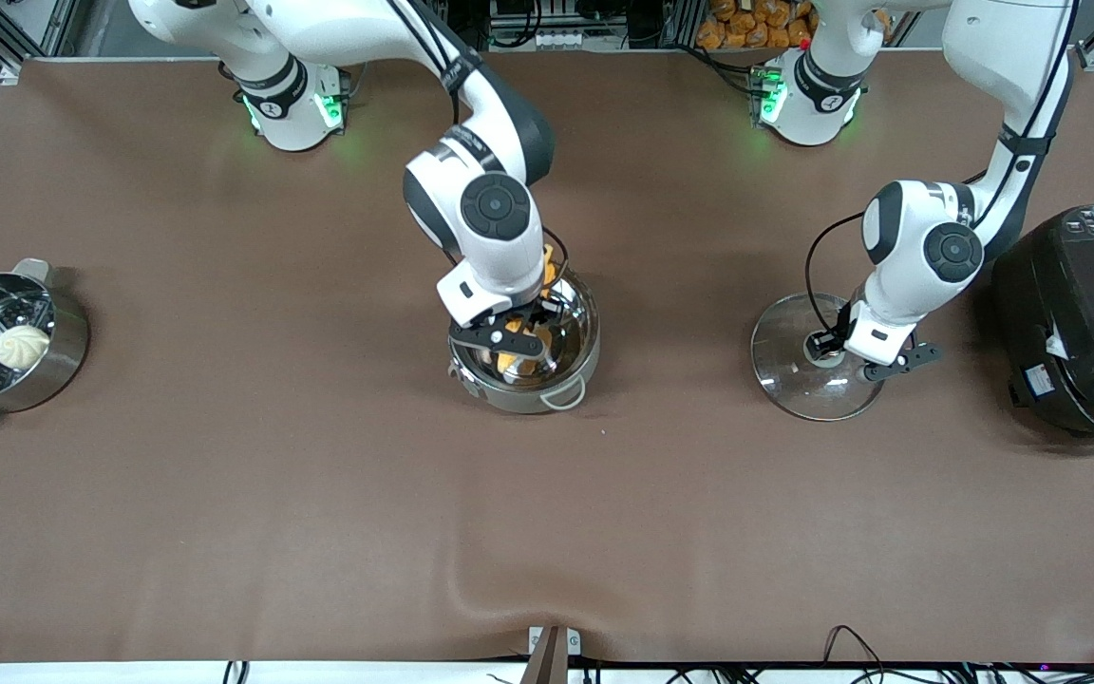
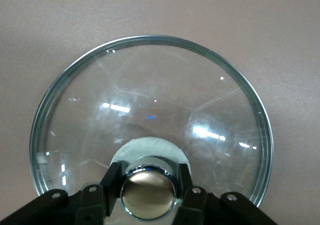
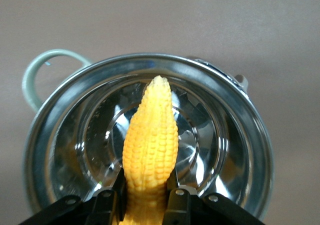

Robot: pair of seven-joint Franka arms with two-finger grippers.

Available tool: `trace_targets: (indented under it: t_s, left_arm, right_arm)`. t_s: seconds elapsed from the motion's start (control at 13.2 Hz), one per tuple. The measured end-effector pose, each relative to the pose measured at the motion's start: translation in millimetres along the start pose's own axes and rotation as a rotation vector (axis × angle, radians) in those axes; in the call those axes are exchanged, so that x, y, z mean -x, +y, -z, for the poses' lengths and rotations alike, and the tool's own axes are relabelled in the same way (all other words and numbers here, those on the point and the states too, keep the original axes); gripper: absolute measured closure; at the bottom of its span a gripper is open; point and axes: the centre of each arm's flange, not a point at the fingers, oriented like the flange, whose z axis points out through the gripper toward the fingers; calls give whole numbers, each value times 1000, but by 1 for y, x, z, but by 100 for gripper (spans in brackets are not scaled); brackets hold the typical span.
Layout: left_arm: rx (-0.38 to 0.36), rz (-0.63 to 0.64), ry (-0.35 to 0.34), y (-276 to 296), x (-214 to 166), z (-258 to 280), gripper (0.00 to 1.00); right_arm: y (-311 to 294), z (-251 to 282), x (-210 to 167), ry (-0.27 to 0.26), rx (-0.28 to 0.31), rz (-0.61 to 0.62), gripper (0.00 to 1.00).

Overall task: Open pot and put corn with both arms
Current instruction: 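Lower the corn into the pot while the left gripper sets the lid down, then open the right gripper over the pot while the left gripper releases the lid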

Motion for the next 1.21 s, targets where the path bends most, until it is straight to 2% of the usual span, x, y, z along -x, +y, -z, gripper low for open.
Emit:
trace_targets:
  t_s: [0.23,0.3,0.45,0.61,0.91,1.21]
  left_arm:
    - [2,0,4,2,-3,0,49]
    - [5,0,10,3,-7,2,43]
    - [16,5,36,7,-23,22,23]
    - [16,11,39,12,-42,64,1]
    - [19,4,51,19,-54,192,0]
    - [2,-48,15,25,-52,275,0]
  right_arm:
    - [0,-23,-6,14,3,-2,67]
    - [0,-25,-6,16,1,-2,67]
    - [0,-24,-7,18,-1,-6,63]
    - [2,-23,-10,24,-3,-12,45]
    - [21,17,-33,39,-27,-54,1]
    - [67,97,-47,-1,-23,-112,0]
